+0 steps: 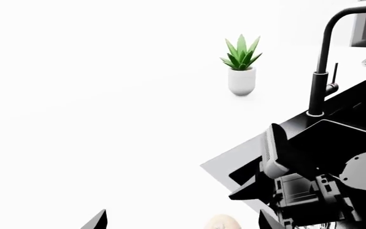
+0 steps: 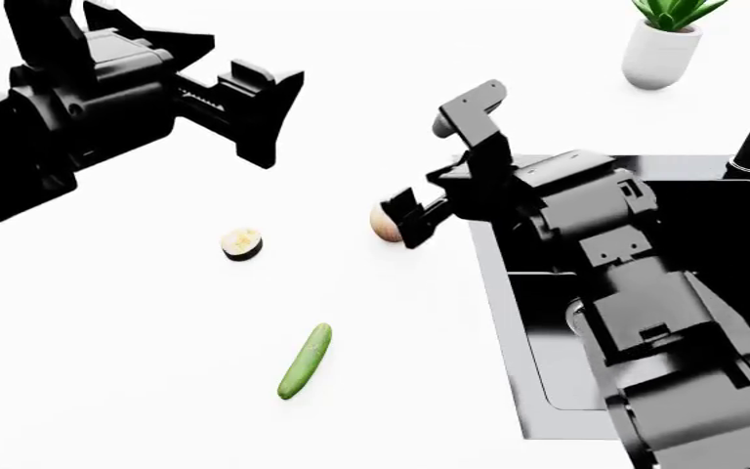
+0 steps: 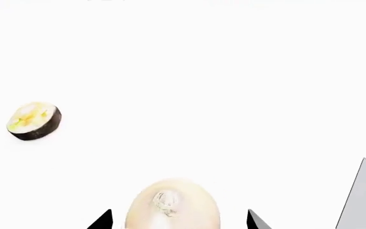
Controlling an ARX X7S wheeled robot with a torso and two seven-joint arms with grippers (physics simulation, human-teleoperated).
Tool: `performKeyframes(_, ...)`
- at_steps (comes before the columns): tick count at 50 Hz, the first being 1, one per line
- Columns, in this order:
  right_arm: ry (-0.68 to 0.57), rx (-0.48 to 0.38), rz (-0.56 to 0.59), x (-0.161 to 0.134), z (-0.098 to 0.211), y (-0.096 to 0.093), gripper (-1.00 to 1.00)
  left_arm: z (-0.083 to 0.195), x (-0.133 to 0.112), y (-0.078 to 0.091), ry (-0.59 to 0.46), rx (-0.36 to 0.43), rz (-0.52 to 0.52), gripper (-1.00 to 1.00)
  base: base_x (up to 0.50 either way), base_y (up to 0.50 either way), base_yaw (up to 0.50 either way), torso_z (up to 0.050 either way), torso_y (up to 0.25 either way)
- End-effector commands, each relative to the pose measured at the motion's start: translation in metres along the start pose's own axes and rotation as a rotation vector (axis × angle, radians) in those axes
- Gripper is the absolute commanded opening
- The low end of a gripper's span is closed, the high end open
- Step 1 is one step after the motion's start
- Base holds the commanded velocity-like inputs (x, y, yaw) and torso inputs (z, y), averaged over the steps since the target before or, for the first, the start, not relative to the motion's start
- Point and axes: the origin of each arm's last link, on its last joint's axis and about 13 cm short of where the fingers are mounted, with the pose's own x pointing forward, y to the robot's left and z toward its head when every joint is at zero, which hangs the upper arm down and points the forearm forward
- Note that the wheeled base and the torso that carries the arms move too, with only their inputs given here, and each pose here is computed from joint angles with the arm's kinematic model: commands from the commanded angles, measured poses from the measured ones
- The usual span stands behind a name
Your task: Pick up the fruits and vegetables and place them in the sink. Turn on the sink faucet to wash them. Then turn the sink off and put them in the tray.
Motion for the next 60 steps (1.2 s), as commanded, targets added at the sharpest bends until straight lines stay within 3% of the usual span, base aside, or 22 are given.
performKeyframes(1,-0.048,-0.049,-0.068,0.018,-0.009,-0.003,1.00,-0.001,-0.001,-0.002,-0.003,-0.004,-0.003,1.00,0.00,0.00,0.00,0.000,0.000)
performKeyframes(11,-0.067,-0.019,-0.040,0.029,-0.022,0.002,1.00,-0.001,-0.004,-0.005,-0.011,0.023,-0.031,1.00,0.00,0.00,0.00,0.000,-0.050)
performKeyframes(16,-0.036,0.016,0.076,0.032,-0.027,0.007,1.00,-0.002,-0.002,-0.006,-0.001,0.011,-0.030,1.00,0.00,0.00,0.00,0.000,-0.022)
performKeyframes(23,-0.007,0.169,0.253,0.034,-0.037,0.013,1.00,-0.003,-0.002,-0.008,0.000,0.014,-0.034,1.00,0.00,0.00,0.00,0.000,0.000)
performKeyframes(27,0.018,0.214,0.224,0.036,-0.046,0.017,1.00,-0.003,-0.003,-0.008,-0.003,0.020,-0.037,1.00,0.00,0.00,0.00,0.000,0.000)
performKeyframes(28,0.028,0.216,0.200,0.037,-0.049,0.018,-1.00,-0.003,-0.003,-0.008,-0.003,0.020,-0.036,1.00,0.00,0.00,0.00,0.000,0.000)
performKeyframes(30,0.049,0.195,0.148,0.037,-0.055,0.017,-1.00,-0.004,-0.004,-0.008,-0.003,0.021,-0.037,1.00,0.00,0.00,0.00,0.000,0.000)
performKeyframes(34,0.175,-0.092,0.063,0.043,-0.077,0.017,-1.00,-0.003,-0.005,-0.009,-0.008,0.021,-0.038,1.00,0.00,0.00,0.00,0.000,0.000)
performKeyframes(37,0.231,-0.186,0.052,0.043,-0.090,0.020,-1.00,-0.001,-0.005,-0.009,-0.012,0.021,-0.040,1.00,0.00,0.00,0.00,0.000,-0.005)
performKeyframes(39,0.176,-0.190,0.030,0.041,-0.087,0.020,-1.00,-0.001,-0.006,-0.010,-0.014,0.023,-0.040,1.00,0.00,0.00,0.00,0.000,0.000)
performKeyframes(43,-0.151,-0.143,-0.058,0.020,-0.043,0.022,-1.00,-0.003,-0.006,-0.009,-0.004,0.027,-0.036,1.00,0.00,0.00,0.00,0.000,-0.005)
performKeyframes(47,-0.371,-0.125,-0.165,-0.010,0.000,0.023,-1.00,-0.002,-0.005,-0.008,0.003,0.033,-0.042,1.00,0.00,0.00,0.00,0.000,0.000)
performKeyframes(54,-0.531,-0.069,-0.357,-0.038,0.031,0.000,-1.00,0.018,-0.022,-0.014,0.055,0.032,-0.105,1.00,0.00,0.00,0.00,0.000,0.000)
performKeyframes(60,-0.675,-0.022,-0.480,-0.047,0.056,-0.027,-1.00,0.030,-0.045,-0.034,0.184,0.028,-0.142,1.00,0.00,0.00,0.00,0.000,0.000)
